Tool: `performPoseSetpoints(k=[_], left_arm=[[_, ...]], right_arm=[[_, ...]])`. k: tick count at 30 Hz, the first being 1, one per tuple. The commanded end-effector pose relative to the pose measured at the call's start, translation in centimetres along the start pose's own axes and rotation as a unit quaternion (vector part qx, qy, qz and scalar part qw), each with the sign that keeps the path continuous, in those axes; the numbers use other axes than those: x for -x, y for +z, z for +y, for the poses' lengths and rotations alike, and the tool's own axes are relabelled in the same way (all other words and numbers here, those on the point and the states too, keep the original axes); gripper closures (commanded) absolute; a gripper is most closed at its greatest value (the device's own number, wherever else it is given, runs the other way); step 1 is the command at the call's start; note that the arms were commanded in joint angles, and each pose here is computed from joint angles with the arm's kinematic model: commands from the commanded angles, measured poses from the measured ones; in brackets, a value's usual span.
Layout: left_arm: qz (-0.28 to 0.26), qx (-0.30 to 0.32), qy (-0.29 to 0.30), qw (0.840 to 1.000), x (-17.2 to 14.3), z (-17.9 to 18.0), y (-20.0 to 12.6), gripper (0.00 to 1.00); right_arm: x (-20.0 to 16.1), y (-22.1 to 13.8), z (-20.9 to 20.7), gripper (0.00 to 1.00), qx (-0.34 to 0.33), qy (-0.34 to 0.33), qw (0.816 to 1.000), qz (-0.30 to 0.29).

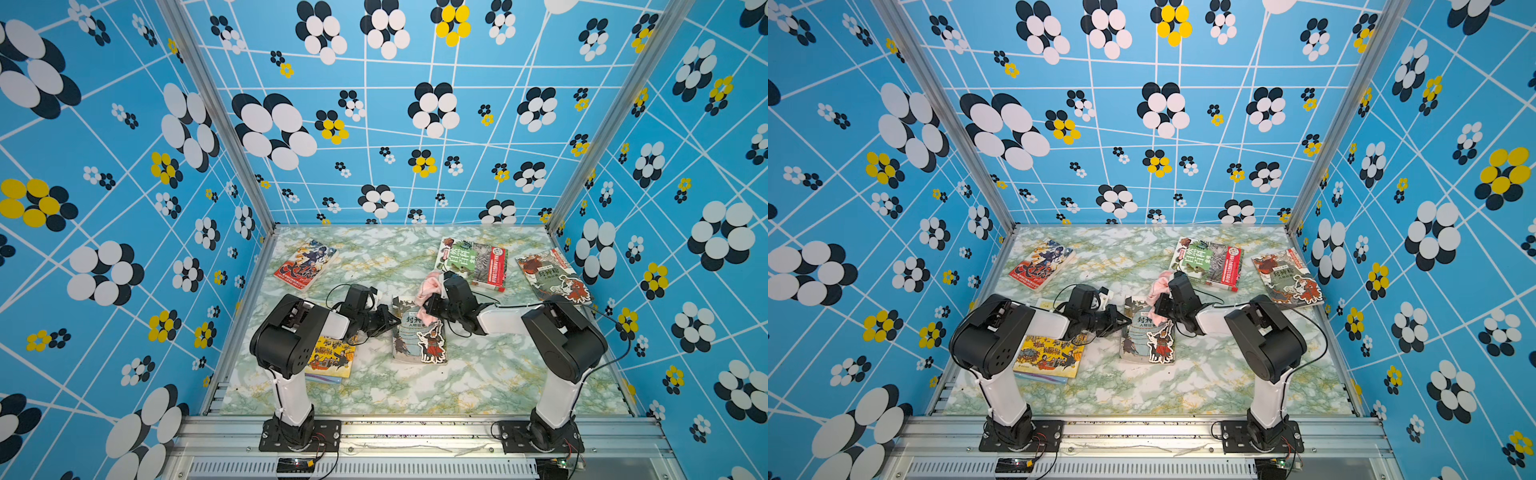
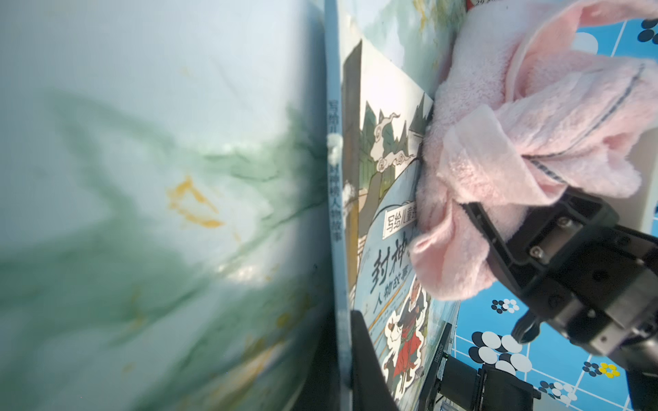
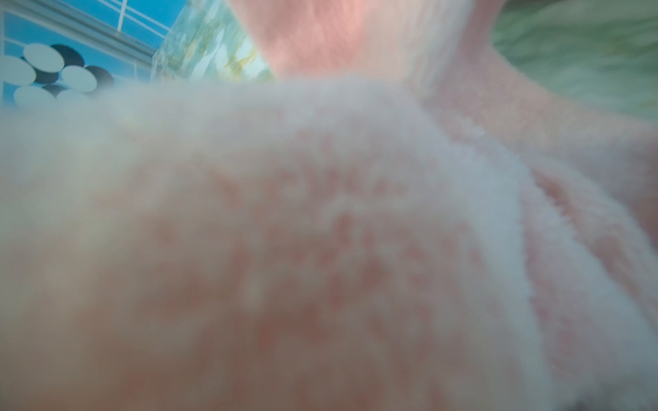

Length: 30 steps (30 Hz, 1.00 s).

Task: Wipe the cover of the book
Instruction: Wipe the dirt from the cover of the book.

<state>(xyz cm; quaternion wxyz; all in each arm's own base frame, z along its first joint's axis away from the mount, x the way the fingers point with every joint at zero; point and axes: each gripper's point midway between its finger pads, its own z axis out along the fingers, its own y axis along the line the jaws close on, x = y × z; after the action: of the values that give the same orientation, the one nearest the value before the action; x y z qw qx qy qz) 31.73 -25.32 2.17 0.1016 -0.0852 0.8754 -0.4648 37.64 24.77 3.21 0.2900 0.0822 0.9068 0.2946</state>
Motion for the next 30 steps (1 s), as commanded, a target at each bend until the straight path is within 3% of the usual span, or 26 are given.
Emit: performPoseSetpoints(k=[1,5,9,12,15,18,22,24,30], left_arm=[[0.001,0.009,0.008,1.000,-0.1,0.3,0.2,1.00],[0.003,0.008,0.009,1.000,-0.1,0.2,0.3,1.00],[0.004,0.009,0.009,1.000,-0.2,0.2,0.3,1.00],[0.005,0.008,0.011,1.000,-0.3,0.1,0.3,1.00],[0.003,0.004,0.011,1.000,-0.2,0.0,0.4,1.00],[-0.002,0.001,0.010,1.000,-0.1,-0.1,0.4,1.00],[-0.009,-0.001,0.008,1.000,0.1,-0.1,0.3,1.00],[-0.011,0.004,0.007,1.000,0.1,0.2,0.3,1.00],[-0.020,0.016,0.006,1.000,0.4,0.6,0.1,1.00]], right_arm=[[-7.9,-1.3,-10.2,1.00,-0.180,0.002,0.977,0.118],[-8.4,0.6,-6.0,1.00,-0.140,-0.033,0.982,0.121],[-8.5,3.9,1.2,1.00,-0.064,-0.069,0.987,0.130],[-8.3,6.4,6.7,1.00,0.024,-0.054,0.988,0.142],[-7.7,7.8,11.4,1.00,0.126,0.004,0.981,0.148],[-8.7,9.1,12.1,1.00,0.170,0.052,0.971,0.157],[-10.6,8.4,9.8,1.00,0.157,0.054,0.972,0.169],[-11.4,7.2,7.2,1.00,0.127,0.047,0.976,0.169],[-9.1,2.9,-2.3,1.00,0.035,0.093,0.988,0.121]])
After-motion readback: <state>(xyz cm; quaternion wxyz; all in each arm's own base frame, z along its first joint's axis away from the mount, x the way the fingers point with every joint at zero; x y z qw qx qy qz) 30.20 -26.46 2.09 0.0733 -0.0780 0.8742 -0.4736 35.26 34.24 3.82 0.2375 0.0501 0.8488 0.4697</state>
